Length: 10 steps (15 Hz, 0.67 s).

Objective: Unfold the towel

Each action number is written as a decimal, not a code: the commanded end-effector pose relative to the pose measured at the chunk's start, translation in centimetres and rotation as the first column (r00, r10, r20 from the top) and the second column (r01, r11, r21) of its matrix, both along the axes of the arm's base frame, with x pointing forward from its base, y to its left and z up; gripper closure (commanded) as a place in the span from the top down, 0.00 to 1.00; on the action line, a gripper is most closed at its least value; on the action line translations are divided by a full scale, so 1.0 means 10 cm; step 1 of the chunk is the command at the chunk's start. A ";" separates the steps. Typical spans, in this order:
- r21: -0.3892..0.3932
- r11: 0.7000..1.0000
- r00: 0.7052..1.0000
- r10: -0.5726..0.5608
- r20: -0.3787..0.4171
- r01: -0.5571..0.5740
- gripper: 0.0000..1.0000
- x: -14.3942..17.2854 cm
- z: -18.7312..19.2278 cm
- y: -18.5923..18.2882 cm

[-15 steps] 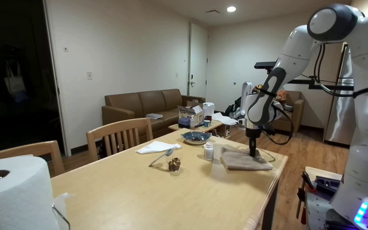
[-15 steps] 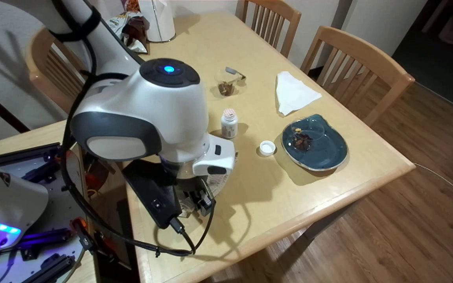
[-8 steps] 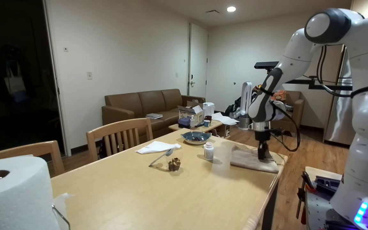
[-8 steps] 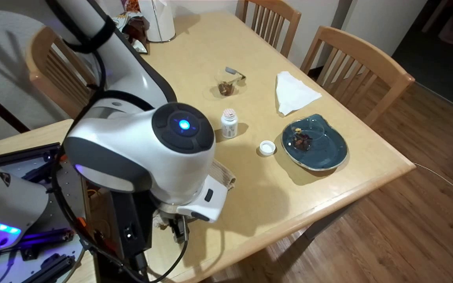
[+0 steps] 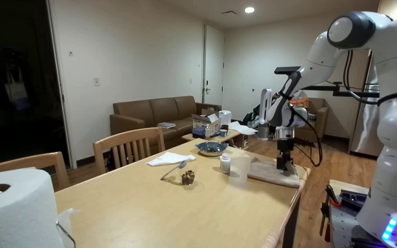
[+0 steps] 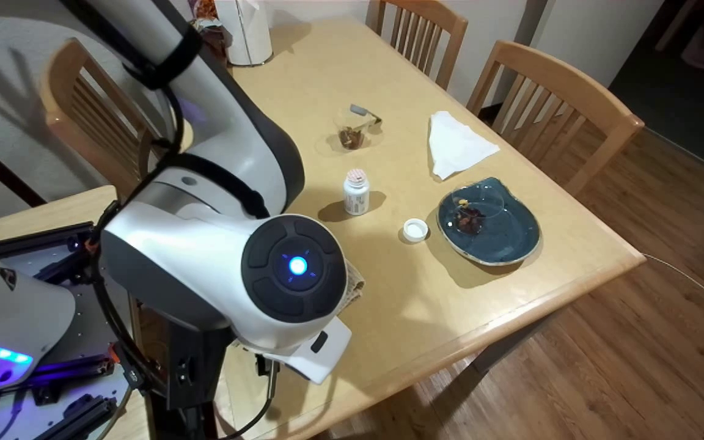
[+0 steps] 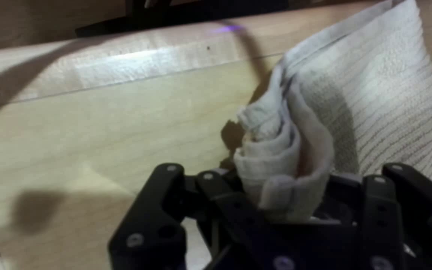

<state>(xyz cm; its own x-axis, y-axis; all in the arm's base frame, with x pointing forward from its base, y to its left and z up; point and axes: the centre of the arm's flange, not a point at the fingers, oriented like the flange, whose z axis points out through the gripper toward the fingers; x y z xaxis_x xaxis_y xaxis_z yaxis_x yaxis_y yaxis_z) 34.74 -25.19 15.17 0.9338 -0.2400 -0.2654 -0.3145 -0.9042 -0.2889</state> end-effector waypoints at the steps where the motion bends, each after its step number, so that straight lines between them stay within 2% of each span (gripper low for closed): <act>1: 0.042 0.999 0.999 -0.033 0.001 0.033 0.00 -0.03 -0.23 0.00; 5: 0.040 0.997 0.998 -0.066 0.014 0.065 0.00 -0.07 -0.24 0.00; 9: -0.009 0.996 0.995 -0.085 0.047 0.086 0.00 -0.14 -0.21 0.00; 10: -0.003 0.997 0.995 -0.075 0.067 0.075 0.25 -0.12 -0.16 0.02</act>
<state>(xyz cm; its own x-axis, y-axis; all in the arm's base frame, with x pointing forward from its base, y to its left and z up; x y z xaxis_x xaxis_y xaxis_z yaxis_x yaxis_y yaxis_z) 34.27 -25.53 15.19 0.9174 -0.3128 -0.2458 -0.3793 -0.8741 -0.3033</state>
